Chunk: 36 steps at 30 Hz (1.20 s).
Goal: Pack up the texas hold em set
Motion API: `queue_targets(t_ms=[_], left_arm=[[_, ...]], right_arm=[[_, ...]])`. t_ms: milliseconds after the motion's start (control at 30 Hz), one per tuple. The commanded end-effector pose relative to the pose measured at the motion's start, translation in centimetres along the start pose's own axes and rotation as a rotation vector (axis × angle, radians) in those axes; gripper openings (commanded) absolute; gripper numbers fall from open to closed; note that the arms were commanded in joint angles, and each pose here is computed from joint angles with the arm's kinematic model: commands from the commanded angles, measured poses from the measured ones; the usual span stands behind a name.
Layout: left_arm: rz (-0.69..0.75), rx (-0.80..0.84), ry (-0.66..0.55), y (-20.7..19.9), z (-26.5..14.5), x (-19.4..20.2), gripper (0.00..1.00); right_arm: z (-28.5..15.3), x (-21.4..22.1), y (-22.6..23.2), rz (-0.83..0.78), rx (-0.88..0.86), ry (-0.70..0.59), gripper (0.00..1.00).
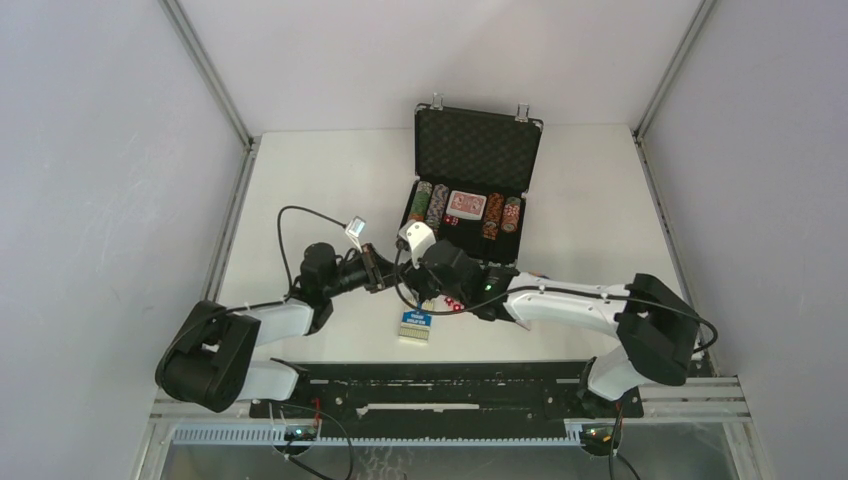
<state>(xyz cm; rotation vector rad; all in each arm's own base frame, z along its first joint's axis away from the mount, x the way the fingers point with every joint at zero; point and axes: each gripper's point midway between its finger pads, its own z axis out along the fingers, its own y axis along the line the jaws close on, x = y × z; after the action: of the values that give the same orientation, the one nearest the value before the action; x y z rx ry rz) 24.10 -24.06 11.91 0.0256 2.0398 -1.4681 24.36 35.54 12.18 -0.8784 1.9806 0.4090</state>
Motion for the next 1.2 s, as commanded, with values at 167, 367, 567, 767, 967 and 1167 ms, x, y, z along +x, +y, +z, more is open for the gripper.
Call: queue_targets(t_ms=[167, 367, 567, 767, 967, 1167], left_arm=[[0.141, 0.115, -0.001, -3.5, -0.2, -0.8, 0.0], [0.271, 0.227, -0.021, -6.7, -1.1, -0.3, 0.0], [0.413, 0.312, -0.036, -9.2, -2.0, 0.6, 0.0], [0.436, 0.333, -0.035, -9.8, -2.3, 1.0, 0.0], [0.492, 0.393, -0.039, -11.4, -3.0, 1.8, 0.0], [0.506, 0.417, -0.035, -11.9, -3.3, 2.1, 0.0]], right_arm=[[-7.2, -7.5, 0.1, 0.16, -0.302, -0.3, 0.65], [-8.8, -6.7, -0.4, 0.202, -0.444, -0.299, 0.55], [-9.8, -5.9, 1.5, 0.178, -0.602, -0.274, 0.62], [-9.8, -5.4, 2.4, 0.17, -0.656, -0.254, 0.54], [-9.4, -5.1, 2.2, 0.173, -0.644, -0.242, 0.51], [-9.3, -5.4, 2.1, 0.177, -0.648, -0.255, 0.41]])
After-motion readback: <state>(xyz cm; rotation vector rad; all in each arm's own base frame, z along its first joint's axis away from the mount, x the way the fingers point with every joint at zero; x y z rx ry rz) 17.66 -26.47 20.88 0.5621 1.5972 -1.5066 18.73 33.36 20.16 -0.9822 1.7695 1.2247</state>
